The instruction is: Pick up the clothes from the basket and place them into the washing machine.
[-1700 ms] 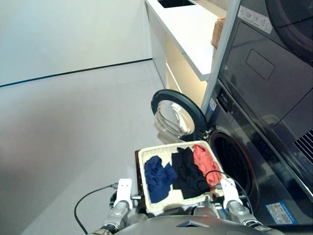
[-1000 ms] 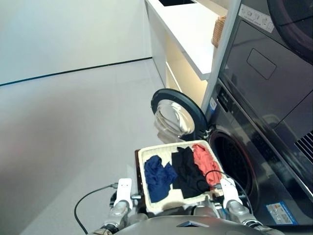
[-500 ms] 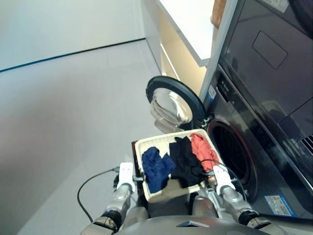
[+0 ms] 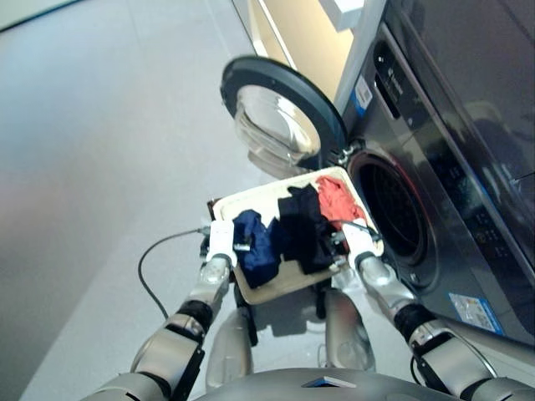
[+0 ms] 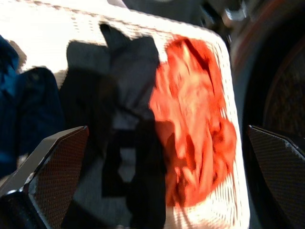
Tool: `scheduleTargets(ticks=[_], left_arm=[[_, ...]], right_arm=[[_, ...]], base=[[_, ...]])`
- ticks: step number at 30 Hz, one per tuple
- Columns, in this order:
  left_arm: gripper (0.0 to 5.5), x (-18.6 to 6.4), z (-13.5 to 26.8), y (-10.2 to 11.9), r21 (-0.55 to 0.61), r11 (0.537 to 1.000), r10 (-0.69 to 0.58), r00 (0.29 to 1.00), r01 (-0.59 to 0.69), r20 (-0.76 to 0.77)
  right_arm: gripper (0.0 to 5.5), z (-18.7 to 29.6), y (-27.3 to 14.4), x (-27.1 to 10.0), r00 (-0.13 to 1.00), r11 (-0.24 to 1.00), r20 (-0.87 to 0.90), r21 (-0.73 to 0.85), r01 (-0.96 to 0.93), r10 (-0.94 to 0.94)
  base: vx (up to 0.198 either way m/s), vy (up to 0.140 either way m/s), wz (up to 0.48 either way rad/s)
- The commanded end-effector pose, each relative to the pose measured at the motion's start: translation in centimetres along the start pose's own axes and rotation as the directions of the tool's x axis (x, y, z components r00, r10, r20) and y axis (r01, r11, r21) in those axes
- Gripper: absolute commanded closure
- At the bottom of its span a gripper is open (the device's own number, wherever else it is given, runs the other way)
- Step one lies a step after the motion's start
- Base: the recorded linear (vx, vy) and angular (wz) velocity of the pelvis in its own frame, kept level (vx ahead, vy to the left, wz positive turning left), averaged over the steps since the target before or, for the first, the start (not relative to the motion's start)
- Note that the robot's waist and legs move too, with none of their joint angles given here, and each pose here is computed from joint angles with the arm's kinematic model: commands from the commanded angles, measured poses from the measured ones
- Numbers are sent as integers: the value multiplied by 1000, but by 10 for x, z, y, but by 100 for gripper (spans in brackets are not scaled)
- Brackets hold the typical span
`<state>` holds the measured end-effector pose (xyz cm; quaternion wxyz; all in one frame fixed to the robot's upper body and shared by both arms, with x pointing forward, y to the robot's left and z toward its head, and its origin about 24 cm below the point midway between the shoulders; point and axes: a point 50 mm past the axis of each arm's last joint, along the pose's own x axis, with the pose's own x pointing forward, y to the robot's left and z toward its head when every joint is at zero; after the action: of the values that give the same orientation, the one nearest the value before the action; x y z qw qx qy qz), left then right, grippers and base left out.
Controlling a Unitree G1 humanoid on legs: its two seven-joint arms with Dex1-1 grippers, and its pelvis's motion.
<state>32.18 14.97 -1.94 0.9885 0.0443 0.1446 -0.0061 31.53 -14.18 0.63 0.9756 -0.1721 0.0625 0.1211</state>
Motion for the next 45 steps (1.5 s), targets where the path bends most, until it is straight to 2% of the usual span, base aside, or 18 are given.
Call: scheduleTargets(ticks=[1,8,14,18,25,26,27,28,29,30,35,40,45], left_arm=[[0,9,32,15,-8,998,58,991,-58,122],[0,18,63,30,-63,990,135,973,-125,188],[0,22,86,54,-62,980,198,951,-188,240],[0,23,98,67,-87,970,241,935,-226,260],[0,26,121,76,-143,958,281,913,-248,297],[35,27,123,76,-141,959,278,913,-246,299],[155,27,126,77,-147,958,280,912,-246,301],[384,27,125,76,-156,958,280,914,-243,294],[524,28,123,75,-169,956,279,916,-238,288],[550,28,123,74,-187,955,279,917,-232,285],[550,28,112,63,-201,960,243,933,-193,265],[550,26,98,54,-268,954,203,946,-134,252],[550,20,97,42,-330,943,156,941,-51,300]], right_arm=[[0,42,7,7,977,1000,211,4,-17,16],[0,85,8,12,928,999,372,38,-33,17],[0,110,11,11,885,996,464,39,-77,50],[0,116,14,11,872,996,485,31,-87,61],[0,130,16,10,840,994,539,39,-104,67],[0,131,16,10,838,994,542,43,-105,65],[0,131,15,10,837,993,544,51,-106,62],[0,131,15,10,837,993,543,53,-107,61],[0,130,15,10,838,993,542,52,-108,63],[0,129,14,10,840,993,539,52,-108,63],[0,121,13,10,852,993,519,38,-109,74],[0,101,13,14,895,995,438,7,-96,83],[0,83,18,17,925,989,352,-89,-119,143]], base=[[0,0,0],[2,5,-57],[-25,33,-260],[60,24,-290],[-1,-2,-33],[0,0,0],[0,0,0],[0,0,0],[0,0,0],[0,0,0],[0,0,0],[-53,-23,54],[21,-46,48]])
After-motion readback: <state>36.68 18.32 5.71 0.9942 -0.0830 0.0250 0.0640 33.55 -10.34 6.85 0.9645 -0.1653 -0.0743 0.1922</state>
